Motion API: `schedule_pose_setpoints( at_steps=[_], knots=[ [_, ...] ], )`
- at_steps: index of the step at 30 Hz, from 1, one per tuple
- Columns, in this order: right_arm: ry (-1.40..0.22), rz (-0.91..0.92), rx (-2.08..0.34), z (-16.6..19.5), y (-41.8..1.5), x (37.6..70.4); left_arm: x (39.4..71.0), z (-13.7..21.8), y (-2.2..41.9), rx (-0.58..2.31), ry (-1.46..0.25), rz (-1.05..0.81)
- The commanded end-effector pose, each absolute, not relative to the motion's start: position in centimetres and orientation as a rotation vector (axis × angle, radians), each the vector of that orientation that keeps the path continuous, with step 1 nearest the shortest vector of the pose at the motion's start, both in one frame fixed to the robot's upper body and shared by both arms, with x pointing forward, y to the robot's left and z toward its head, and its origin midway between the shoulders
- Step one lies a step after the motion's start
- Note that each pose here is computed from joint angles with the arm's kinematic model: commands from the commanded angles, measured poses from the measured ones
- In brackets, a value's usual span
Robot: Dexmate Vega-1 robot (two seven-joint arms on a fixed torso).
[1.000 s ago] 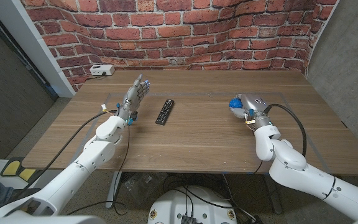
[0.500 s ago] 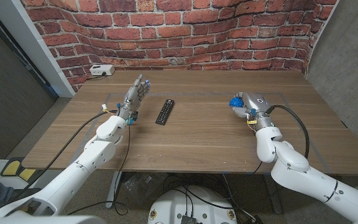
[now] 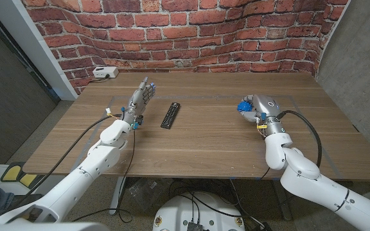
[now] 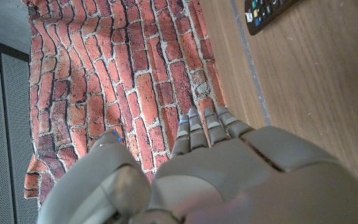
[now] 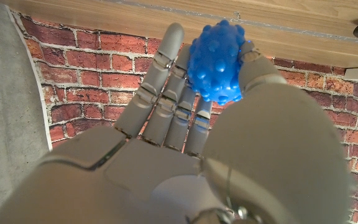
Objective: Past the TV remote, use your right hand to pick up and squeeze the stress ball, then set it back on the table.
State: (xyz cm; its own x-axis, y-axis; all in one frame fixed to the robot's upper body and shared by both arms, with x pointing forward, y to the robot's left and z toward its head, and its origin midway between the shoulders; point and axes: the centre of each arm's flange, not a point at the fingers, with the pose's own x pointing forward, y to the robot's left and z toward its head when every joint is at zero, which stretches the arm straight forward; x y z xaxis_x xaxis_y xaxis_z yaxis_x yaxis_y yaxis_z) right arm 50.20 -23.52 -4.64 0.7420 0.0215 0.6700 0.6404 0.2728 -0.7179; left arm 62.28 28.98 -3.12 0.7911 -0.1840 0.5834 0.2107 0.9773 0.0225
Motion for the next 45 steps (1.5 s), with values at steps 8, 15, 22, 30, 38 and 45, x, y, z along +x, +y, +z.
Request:
schedule_pose_setpoints(
  at_steps=[8, 15, 22, 30, 38, 45],
  knots=[
    [-0.663, -0.467, -1.202, -4.83, -23.78, 50.06, 62.01, -3.23, 28.89, -0.048, -0.624, -0.210],
    [-0.654, -0.476, -1.222, -4.90, -23.81, 49.88, 62.07, -3.25, 28.75, -0.048, -0.622, -0.215],
    [-0.652, -0.477, -1.228, -5.00, -23.91, 49.71, 62.14, -3.15, 28.61, -0.045, -0.623, -0.218],
    [-0.647, -0.477, -1.228, -5.03, -24.07, 49.52, 62.09, -3.00, 28.55, -0.042, -0.624, -0.218],
    [-0.623, -0.465, -1.250, -4.94, -24.06, 49.55, 62.07, -2.92, 28.56, -0.043, -0.623, -0.215],
    [-0.610, -0.464, -1.263, -4.91, -24.07, 49.67, 62.23, -2.92, 28.47, -0.048, -0.620, -0.217]
  ],
)
